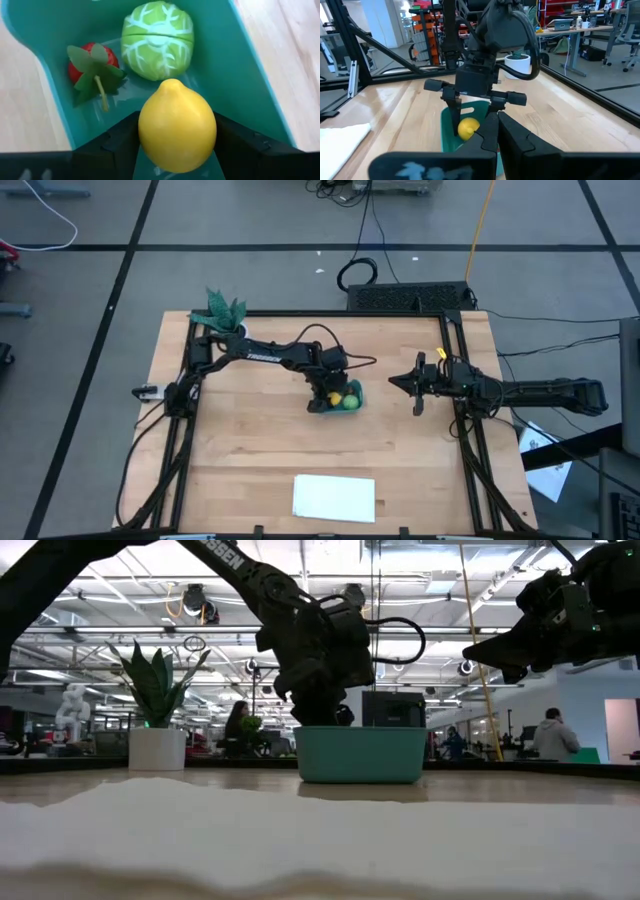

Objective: Pick and placing Produce into tupperware
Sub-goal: Put the yellow lemon into the blue bin, then adjust the blue bin

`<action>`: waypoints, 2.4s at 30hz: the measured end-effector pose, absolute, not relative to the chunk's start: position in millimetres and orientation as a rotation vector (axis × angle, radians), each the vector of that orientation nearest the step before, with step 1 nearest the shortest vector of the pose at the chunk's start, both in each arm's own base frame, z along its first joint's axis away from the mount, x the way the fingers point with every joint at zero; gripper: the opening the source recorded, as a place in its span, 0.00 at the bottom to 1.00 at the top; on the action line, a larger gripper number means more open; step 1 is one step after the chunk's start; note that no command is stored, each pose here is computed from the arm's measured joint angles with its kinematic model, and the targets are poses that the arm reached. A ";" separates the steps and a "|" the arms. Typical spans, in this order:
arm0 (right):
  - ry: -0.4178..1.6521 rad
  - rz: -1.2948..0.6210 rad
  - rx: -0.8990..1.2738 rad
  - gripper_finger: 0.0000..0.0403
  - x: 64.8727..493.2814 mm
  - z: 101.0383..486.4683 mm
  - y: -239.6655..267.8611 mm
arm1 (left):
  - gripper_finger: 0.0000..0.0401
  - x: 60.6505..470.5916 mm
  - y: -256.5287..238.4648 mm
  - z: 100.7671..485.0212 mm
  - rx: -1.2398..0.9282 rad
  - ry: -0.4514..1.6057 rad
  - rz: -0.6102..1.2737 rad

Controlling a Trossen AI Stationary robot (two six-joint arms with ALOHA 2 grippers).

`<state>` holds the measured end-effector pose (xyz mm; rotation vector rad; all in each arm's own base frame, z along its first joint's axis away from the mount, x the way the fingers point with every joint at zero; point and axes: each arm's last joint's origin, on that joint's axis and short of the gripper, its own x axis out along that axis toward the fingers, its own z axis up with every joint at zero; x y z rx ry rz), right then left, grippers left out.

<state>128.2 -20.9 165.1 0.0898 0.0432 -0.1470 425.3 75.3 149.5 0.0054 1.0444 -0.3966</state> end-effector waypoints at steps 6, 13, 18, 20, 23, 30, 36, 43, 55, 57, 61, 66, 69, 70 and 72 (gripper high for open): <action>0.043 -0.147 0.090 0.00 128.2 165.1 -20.9 | 0.56 425.6 76.2 149.5 0.011 1.050 -0.371; 0.043 -0.147 0.090 0.00 128.2 165.1 -20.9 | 0.56 425.3 75.1 149.8 -0.015 1.044 -0.395; 0.043 -0.147 0.090 0.00 128.2 165.1 -20.9 | 0.56 424.7 75.0 150.2 -0.056 1.032 -0.433; 0.043 -0.147 0.090 0.00 128.2 165.1 -20.9 | 0.56 424.7 74.9 150.2 -0.055 1.033 -0.431; 0.043 -0.147 0.090 0.00 128.2 165.1 -20.9 | 0.57 424.3 75.0 150.1 -0.061 1.037 -0.428; 0.043 -0.147 0.095 0.00 128.2 165.1 -20.9 | 0.69 424.3 75.8 149.9 -0.052 1.044 -0.410; 0.043 -0.147 0.096 0.00 128.2 165.1 -20.9 | 0.72 424.5 76.8 150.0 -0.030 1.051 -0.387; 0.043 -0.147 0.097 0.00 128.2 165.1 -20.9 | 0.72 429.6 76.3 168.8 -0.010 1.083 -0.369; 0.043 -0.147 0.097 0.00 128.2 165.1 -20.9 | 0.59 439.5 70.2 209.5 0.063 1.108 -0.332; 0.043 -0.147 0.097 0.00 128.2 165.1 -20.9 | 0.52 441.2 67.7 211.8 0.084 1.098 -0.329; 0.043 -0.147 0.097 0.00 128.2 165.1 -20.9 | 0.34 442.2 62.5 211.3 0.164 1.113 -0.306; 0.043 -0.147 0.097 0.00 128.2 165.1 -20.9 | 0.10 442.0 61.0 210.8 0.204 1.133 -0.277; 0.043 -0.147 0.095 0.00 128.2 165.1 -20.9 | 0.02 441.3 60.3 210.6 0.206 1.141 -0.281; 0.043 -0.147 0.094 0.00 128.2 165.1 -20.9 | 0.02 440.0 59.2 212.4 0.210 1.145 -0.284; 0.043 -0.147 0.092 0.00 128.2 165.1 -20.9 | 0.02 438.3 55.5 216.0 0.239 1.152 -0.281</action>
